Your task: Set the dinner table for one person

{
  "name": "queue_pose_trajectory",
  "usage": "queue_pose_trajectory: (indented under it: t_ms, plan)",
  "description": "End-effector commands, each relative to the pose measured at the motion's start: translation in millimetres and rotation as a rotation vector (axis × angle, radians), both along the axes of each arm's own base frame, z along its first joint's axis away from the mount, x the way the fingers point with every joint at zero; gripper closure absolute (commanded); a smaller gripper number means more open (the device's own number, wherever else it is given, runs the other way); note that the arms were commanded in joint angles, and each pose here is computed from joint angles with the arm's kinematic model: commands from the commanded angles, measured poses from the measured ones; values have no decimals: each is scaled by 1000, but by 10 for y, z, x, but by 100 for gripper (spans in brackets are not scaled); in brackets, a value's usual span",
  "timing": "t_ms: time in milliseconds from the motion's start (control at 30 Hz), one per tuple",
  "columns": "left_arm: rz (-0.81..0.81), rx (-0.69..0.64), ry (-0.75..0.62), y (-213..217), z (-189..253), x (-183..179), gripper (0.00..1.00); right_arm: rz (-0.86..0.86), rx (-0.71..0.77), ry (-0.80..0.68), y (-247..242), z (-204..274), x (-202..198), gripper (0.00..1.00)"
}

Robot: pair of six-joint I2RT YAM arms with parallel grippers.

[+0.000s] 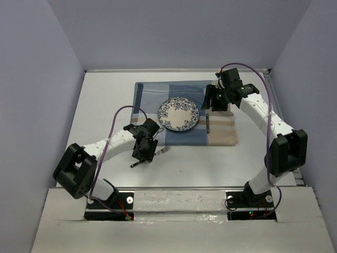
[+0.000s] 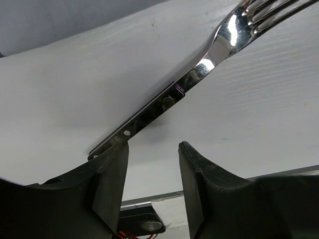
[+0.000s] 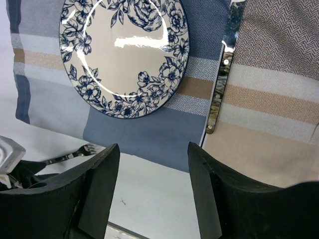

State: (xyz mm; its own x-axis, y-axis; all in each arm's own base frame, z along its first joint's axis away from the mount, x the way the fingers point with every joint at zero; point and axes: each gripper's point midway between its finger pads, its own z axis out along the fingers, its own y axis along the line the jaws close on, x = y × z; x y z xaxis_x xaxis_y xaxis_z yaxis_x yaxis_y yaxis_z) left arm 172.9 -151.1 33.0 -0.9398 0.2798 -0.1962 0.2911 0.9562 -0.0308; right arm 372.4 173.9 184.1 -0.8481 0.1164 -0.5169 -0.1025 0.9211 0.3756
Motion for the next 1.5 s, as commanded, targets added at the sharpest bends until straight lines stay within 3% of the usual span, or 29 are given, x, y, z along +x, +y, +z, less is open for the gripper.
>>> queue_pose_trajectory:
  t_ms: [0,233,600,633,733,767,933,1000,1300,1467]
  plan:
    - [15,-34,-70,-60,252,123,43,25,35,-49,59,127,-7,37]
    - [-7,34,-23,45,51,62,32,32,39,-57,62,143,-25,38]
    - [-27,76,83,99,-219,-40,30,75,73,-69,125,233,-76,38]
    - [-36,48,110,54,-235,-94,31,74,73,-72,121,248,-81,38]
    - [-40,16,126,16,-263,-173,48,68,69,-91,102,307,-79,38]
    - [-42,5,123,-11,-251,-188,58,67,69,-96,100,325,-79,39]
    - [-56,1,146,-62,-286,-345,81,56,37,-146,38,467,-22,39]
    - [-71,1,146,-97,-254,-409,98,52,22,-158,11,517,-9,39]
    - [-46,-245,63,-354,421,-496,100,69,32,-188,26,642,-13,39]
    - [35,-288,-74,-456,847,-11,100,68,31,-172,9,575,-76,39]
